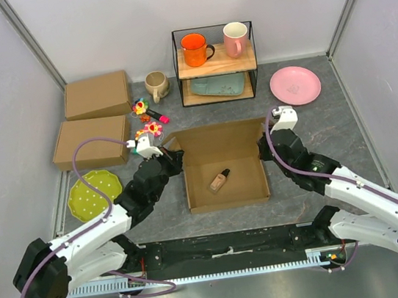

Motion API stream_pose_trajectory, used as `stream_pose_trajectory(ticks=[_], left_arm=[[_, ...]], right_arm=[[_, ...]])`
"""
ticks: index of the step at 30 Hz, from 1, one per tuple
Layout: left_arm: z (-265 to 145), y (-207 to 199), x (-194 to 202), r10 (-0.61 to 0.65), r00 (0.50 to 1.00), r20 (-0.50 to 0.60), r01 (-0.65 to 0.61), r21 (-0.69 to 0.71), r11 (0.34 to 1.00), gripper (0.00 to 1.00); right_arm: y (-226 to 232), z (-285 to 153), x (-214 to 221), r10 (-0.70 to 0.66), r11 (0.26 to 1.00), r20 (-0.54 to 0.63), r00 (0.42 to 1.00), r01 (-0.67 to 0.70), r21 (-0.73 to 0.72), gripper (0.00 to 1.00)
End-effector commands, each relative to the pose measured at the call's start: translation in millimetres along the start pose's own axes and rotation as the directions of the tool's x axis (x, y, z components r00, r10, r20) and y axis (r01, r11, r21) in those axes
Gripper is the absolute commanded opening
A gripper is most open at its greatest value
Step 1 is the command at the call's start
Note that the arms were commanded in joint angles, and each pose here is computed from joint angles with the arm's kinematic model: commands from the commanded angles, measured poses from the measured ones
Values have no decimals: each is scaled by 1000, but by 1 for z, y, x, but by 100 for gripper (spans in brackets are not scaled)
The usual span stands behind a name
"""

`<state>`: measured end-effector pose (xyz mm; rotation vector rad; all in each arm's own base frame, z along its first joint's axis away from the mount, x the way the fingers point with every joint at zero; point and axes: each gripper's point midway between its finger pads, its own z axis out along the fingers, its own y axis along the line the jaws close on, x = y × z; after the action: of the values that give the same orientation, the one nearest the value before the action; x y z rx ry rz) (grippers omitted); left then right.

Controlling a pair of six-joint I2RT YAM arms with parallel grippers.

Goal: Fold the paper box

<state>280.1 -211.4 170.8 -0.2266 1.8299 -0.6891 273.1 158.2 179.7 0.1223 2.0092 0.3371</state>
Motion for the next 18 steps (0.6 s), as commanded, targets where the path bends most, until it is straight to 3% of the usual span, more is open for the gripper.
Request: stream_pose_trajectory(ticks=[1,8,15,18], left_arm=[[5,-30,-9,-179,984,17,177,82,981,2],[8,-30,-4,-117,993,-9,118,73,990,2],[11,-16,10,29,998,-62,-27,29,999,2],[13,-13,15,94,992,-85,-92,22,995,2]], right_arm=[[1,-5,49,-4,1000,-152,988,1,-20,6],[-6,-10,47,-52,999,-150,987,53,6,9],[-18,-9,43,-104,991,-147,984,115,69,30],[-24,-8,43,-120,986,-146,982,135,94,33]])
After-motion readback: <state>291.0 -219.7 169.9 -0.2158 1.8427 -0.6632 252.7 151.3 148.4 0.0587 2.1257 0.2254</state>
